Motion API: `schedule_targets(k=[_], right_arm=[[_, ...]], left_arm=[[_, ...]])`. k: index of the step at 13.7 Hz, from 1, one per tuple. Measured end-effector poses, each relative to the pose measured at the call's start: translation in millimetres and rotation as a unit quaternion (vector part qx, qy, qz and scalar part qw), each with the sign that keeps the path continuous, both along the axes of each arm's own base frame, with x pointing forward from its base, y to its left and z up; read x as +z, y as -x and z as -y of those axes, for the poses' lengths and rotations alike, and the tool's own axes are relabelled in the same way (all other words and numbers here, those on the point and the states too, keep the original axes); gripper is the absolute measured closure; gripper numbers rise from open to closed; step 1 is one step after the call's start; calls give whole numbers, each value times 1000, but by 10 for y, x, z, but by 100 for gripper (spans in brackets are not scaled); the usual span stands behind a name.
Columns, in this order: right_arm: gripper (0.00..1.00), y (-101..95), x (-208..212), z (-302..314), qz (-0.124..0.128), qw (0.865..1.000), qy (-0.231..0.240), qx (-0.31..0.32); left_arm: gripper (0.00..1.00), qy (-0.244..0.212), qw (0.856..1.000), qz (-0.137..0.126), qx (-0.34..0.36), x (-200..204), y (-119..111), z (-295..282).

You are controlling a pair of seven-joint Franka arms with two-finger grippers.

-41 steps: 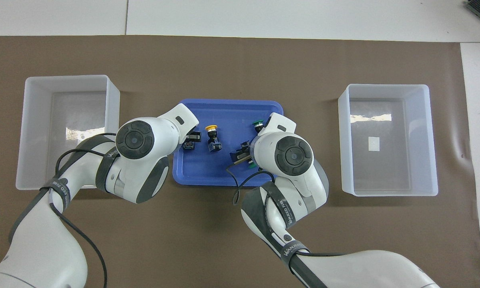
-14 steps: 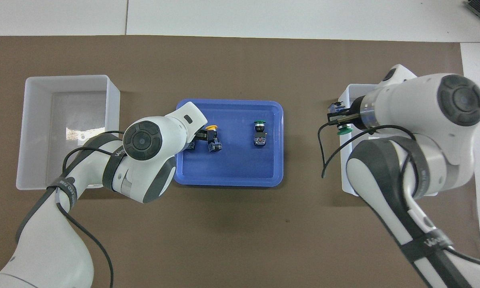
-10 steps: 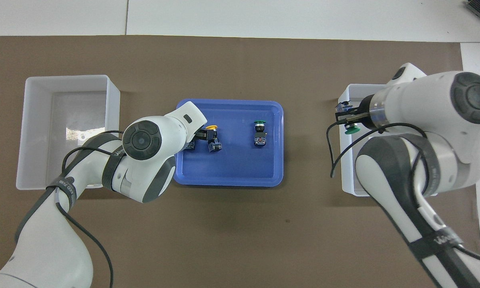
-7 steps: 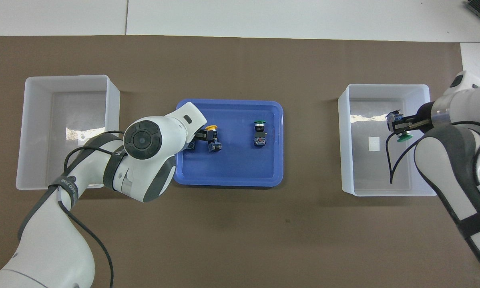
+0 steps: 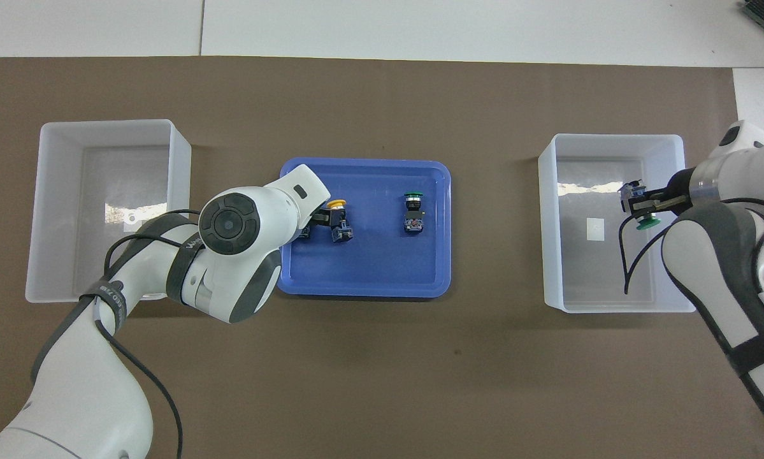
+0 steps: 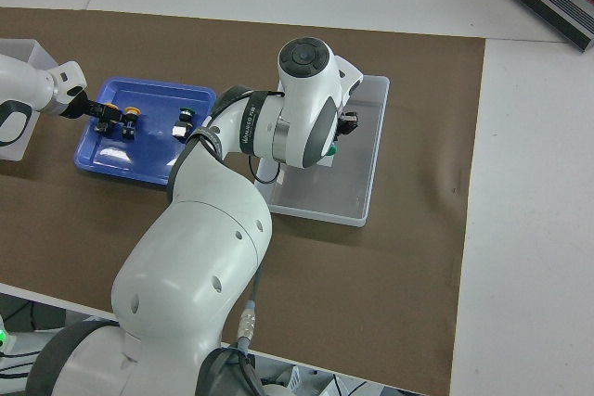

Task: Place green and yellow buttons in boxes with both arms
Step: 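Release the green button while the left gripper grasps the yellow button, then lower the yellow button into the bin while the right gripper grasps a green button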

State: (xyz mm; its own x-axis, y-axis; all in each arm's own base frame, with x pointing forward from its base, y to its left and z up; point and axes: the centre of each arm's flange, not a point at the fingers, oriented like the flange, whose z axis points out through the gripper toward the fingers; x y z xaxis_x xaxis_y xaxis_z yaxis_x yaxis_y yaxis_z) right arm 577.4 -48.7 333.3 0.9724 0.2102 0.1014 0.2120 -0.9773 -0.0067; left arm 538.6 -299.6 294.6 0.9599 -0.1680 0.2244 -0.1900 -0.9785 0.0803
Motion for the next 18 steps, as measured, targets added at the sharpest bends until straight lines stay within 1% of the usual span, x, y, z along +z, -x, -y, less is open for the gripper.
schedule_targets(k=[1, 2, 3, 4, 5, 6, 8, 9, 11, 12, 14, 16, 18], right_arm=[[29, -3, 5, 1, 1, 1000, 0, 0], [19, -15, 42, -1, 4, 1000, 0, 0], [9, -41, 137, -14, 11, 1000, 0, 2], [0, -80, 313, -59, 20, 1000, -1, 6], [0, -125, 553, -141, 29, 1000, -3, 10], [0, -170, 814, -273, 39, 999, -7, 7], [0, -233, 1176, -647, 61, 998, -18, -16], [0, -256, 1269, -914, 68, 997, -26, -32], [0, -267, 1313, -1576, 68, 993, -48, -78], [0, -286, 1282, -1904, 67, 991, -58, -105], [0, -375, 1128, -2403, 69, 986, -73, -136], [0, -508, 848, -2606, 72, 982, -80, -156], [0, -582, 580, -2755, 76, 979, -85, -169]], left_arm=[[20, 2, 1000, 3, -1, -14, 10, 11], [27, 4, 1000, 5, -2, -29, 25, 16], [27, 5, 1000, 8, -2, -31, 31, 13], [33, 6, 1000, 9, 0, -31, 30, 0], [49, 6, 1000, 9, 4, -33, 21, -20], [59, 8, 1000, 10, 6, -27, 25, -4], [59, 10, 1000, 10, 9, -19, 20, 2], [59, 11, 1000, 11, 11, -7, 3, 5], [59, 13, 1000, 11, 19, 76, -79, -9], [59, 10, 1000, 6, 24, 161, -152, -31], [59, 1, 999, -8, 39, 422, -356, -127], [59, -4, 998, -14, 63, 757, -605, -356], [59, -7, 996, -14, 85, 1024, -824, -765]])
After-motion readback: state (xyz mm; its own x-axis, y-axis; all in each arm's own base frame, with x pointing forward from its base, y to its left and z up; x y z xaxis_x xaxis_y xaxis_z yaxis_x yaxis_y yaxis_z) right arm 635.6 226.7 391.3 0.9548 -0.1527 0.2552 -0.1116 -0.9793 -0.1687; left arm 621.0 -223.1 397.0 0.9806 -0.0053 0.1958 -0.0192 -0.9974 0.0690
